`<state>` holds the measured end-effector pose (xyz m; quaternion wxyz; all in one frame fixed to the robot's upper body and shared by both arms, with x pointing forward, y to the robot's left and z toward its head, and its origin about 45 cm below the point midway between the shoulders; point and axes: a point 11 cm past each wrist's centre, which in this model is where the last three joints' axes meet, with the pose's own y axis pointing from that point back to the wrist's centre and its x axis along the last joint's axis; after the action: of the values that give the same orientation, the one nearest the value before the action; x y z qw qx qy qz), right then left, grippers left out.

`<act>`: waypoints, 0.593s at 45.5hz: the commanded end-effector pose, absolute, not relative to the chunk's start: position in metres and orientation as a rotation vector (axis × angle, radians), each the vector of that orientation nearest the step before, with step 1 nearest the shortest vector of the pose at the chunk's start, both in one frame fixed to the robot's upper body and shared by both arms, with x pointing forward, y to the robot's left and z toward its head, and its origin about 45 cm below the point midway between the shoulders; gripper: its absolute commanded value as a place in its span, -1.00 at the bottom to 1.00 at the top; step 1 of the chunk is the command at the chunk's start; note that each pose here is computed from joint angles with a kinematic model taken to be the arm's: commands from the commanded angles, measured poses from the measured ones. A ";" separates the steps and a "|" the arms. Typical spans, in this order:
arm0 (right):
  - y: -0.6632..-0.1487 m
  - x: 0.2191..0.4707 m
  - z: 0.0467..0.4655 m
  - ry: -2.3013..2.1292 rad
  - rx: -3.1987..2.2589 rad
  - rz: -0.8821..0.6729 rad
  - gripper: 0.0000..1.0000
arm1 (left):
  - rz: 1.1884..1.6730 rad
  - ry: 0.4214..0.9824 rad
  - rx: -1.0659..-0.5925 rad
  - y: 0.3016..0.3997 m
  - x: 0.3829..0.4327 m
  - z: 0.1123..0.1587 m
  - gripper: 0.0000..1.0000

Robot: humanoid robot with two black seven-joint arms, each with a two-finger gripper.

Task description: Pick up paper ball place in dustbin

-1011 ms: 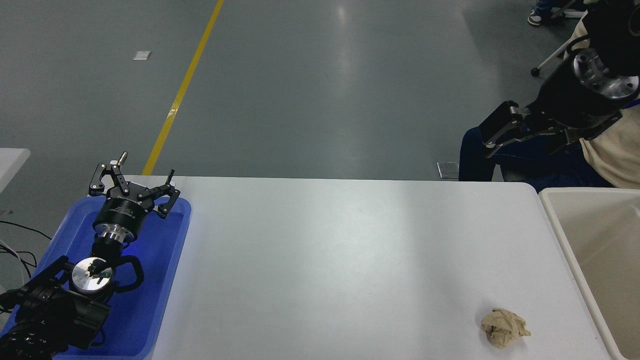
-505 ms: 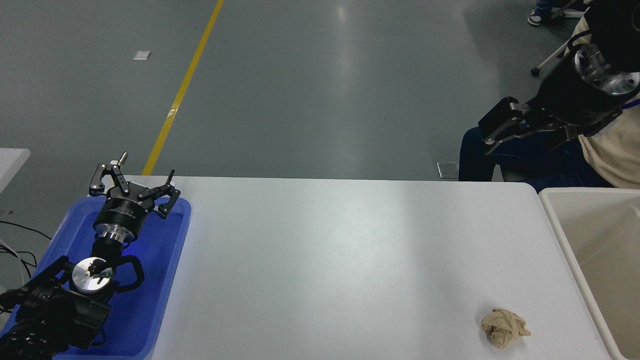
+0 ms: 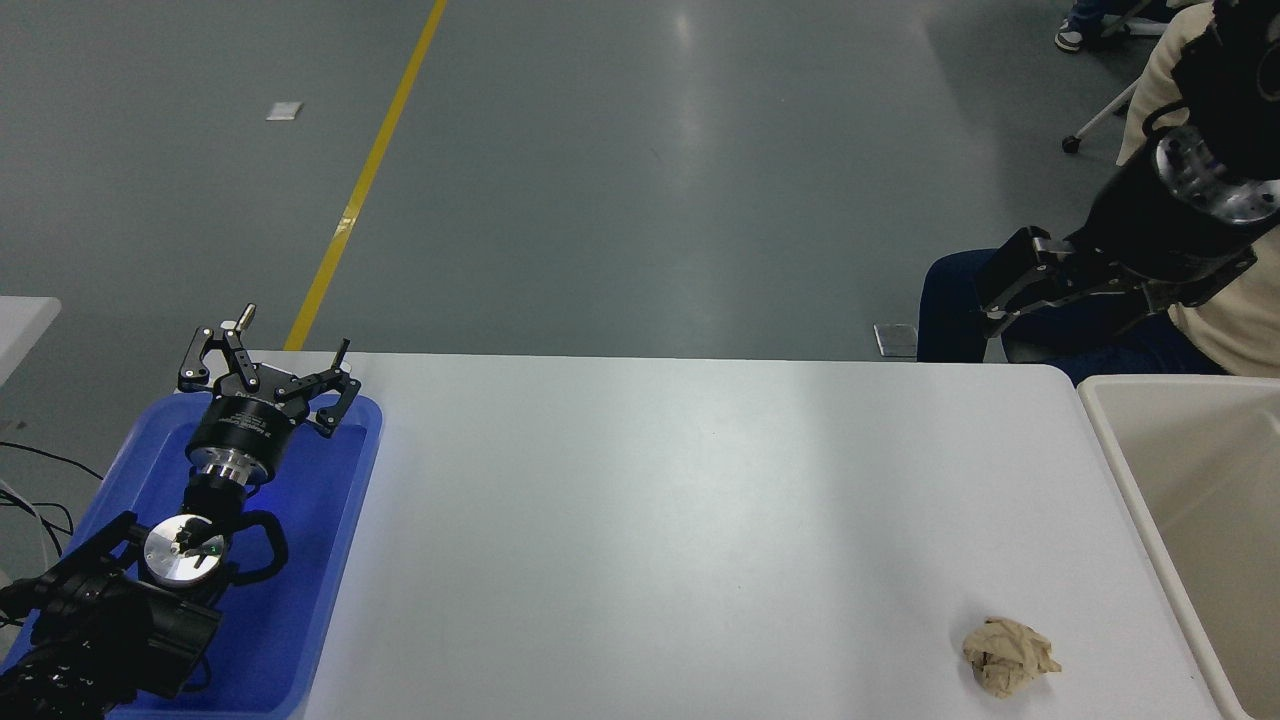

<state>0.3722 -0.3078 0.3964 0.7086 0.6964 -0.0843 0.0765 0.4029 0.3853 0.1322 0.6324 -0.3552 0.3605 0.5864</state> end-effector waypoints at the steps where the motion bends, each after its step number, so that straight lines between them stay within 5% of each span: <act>1: -0.326 0.367 0.388 -0.212 1.552 0.114 1.00 | 1.344 0.824 -0.813 0.3858 0.4028 0.1320 1.00; 27: -0.336 0.324 0.264 0.072 1.540 -0.107 0.97 | 1.344 0.824 -0.813 0.3858 0.4028 0.1320 1.00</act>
<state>0.3467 -0.3268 0.3108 0.7117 0.7021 -0.0187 -0.0102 0.4028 0.3857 0.1319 0.6318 -0.3553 0.3602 0.5872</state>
